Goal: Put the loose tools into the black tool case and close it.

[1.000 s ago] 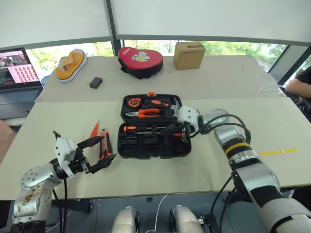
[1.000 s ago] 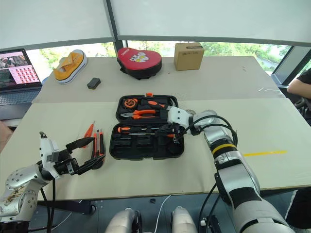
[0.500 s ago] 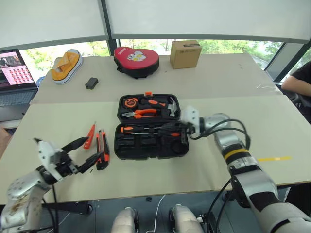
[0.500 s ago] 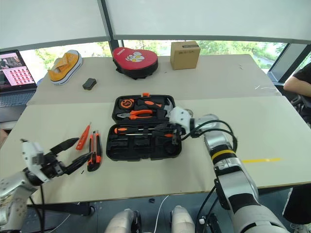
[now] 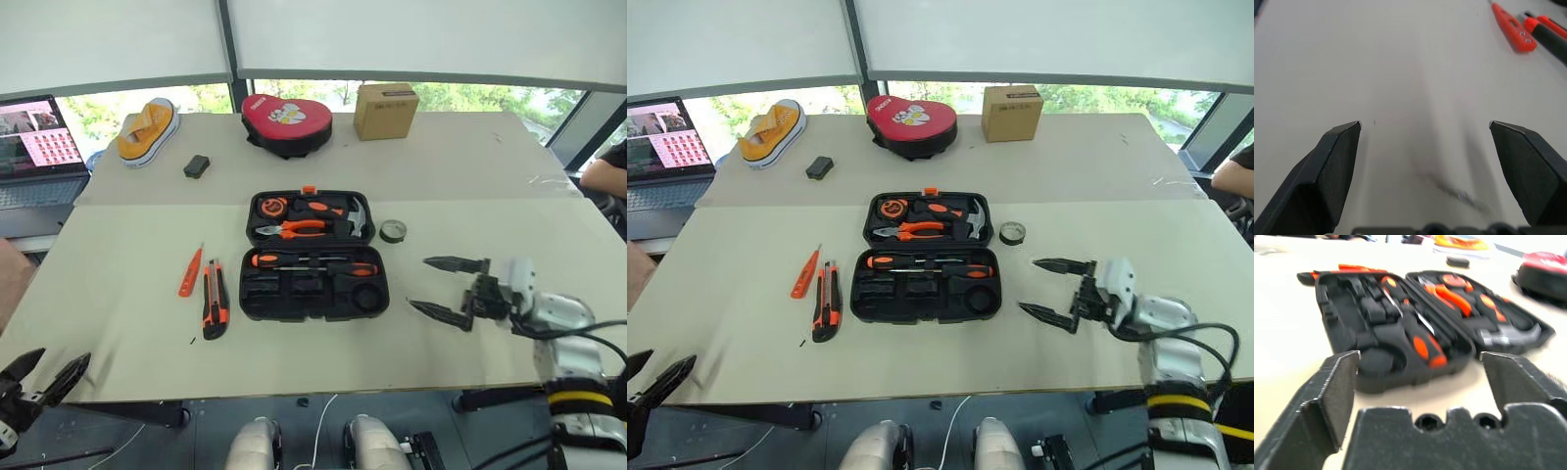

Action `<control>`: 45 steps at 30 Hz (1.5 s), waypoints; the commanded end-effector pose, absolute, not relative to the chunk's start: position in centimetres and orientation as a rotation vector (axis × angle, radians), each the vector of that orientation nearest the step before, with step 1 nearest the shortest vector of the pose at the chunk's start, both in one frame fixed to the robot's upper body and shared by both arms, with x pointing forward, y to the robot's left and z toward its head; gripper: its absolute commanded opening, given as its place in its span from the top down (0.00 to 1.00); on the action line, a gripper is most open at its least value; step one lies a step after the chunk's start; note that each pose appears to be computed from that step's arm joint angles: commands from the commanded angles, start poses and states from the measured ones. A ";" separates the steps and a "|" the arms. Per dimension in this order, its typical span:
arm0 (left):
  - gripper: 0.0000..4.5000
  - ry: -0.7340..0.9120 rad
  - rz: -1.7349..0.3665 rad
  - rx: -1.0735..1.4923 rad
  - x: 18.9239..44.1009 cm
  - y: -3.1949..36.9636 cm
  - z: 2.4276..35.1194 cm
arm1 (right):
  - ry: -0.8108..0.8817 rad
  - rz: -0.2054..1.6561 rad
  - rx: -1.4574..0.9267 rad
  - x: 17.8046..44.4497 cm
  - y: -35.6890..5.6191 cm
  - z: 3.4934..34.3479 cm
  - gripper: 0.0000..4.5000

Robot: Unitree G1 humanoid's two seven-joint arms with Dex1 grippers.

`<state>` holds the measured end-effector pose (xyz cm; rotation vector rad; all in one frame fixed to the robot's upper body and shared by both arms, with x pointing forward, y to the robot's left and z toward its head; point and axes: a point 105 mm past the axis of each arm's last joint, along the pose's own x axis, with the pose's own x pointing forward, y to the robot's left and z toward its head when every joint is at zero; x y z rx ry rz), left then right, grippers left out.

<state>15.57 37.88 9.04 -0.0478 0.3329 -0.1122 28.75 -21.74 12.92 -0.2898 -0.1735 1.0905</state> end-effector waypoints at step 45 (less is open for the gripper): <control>0.89 0.152 -0.509 0.151 32.8 28.1 16.7 | -0.368 1.173 -0.286 26.6 -16.2 20.1 0.00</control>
